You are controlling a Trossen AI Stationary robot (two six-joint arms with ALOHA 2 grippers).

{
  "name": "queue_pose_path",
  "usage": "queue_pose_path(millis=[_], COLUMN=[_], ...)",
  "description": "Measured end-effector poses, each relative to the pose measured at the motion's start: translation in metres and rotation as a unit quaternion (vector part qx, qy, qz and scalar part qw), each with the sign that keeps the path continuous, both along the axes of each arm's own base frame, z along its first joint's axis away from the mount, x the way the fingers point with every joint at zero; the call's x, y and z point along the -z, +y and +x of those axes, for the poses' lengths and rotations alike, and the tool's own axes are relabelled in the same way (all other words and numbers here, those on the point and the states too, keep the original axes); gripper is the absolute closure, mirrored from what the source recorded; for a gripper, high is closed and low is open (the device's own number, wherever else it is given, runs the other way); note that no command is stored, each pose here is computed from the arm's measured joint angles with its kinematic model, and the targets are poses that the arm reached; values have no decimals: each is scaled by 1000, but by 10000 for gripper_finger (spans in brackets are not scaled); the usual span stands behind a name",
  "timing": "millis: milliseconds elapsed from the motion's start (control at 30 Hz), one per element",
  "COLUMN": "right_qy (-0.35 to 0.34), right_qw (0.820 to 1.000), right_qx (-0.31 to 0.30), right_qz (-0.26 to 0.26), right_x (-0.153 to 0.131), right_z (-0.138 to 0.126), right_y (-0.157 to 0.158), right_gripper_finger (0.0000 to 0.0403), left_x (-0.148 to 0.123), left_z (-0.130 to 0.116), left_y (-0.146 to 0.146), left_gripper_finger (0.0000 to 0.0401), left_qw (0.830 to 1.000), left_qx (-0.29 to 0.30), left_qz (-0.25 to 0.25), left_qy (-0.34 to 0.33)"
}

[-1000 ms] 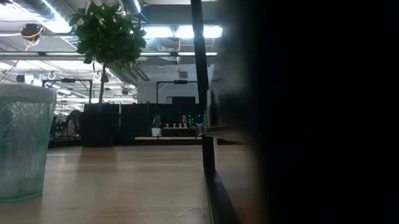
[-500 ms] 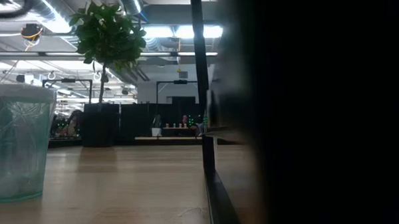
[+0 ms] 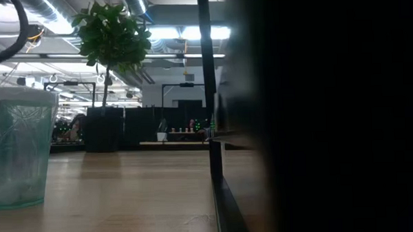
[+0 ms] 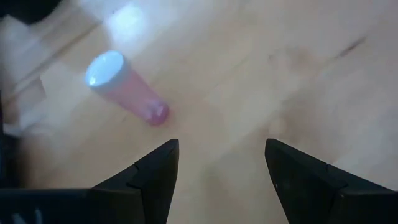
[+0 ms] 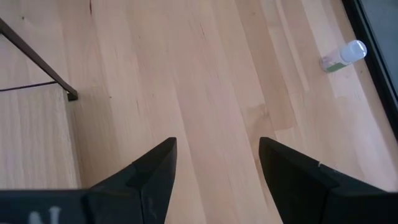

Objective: Pick and place medicine bottles onto shelf by color
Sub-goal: Put the top pink pill bottle on the shelf aligned with the other pink pill bottle

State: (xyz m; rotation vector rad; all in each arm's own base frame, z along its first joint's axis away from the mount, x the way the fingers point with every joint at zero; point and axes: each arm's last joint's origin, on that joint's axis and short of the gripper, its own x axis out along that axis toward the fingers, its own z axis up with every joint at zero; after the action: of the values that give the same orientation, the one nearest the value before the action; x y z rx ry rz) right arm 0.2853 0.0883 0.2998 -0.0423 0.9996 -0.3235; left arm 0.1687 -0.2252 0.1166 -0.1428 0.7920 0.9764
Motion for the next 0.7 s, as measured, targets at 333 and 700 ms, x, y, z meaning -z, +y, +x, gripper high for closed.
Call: queue_pose_path(millis=[333, 700], right_qy=[-8, -17], right_qw=[1000, 1000], right_qx=[-1, -2], right_qz=[2, 5], right_x=[-1, -1], right_z=[1, 3], right_y=[1, 1], right_gripper_finger=[174, 174], left_x=[6, 7], left_z=[-5, -2], left_y=[5, 9], left_gripper_finger=[169, 169], left_qw=[997, 993], left_qx=[-46, -106], left_qz=[48, 27], left_qy=[-50, -39])
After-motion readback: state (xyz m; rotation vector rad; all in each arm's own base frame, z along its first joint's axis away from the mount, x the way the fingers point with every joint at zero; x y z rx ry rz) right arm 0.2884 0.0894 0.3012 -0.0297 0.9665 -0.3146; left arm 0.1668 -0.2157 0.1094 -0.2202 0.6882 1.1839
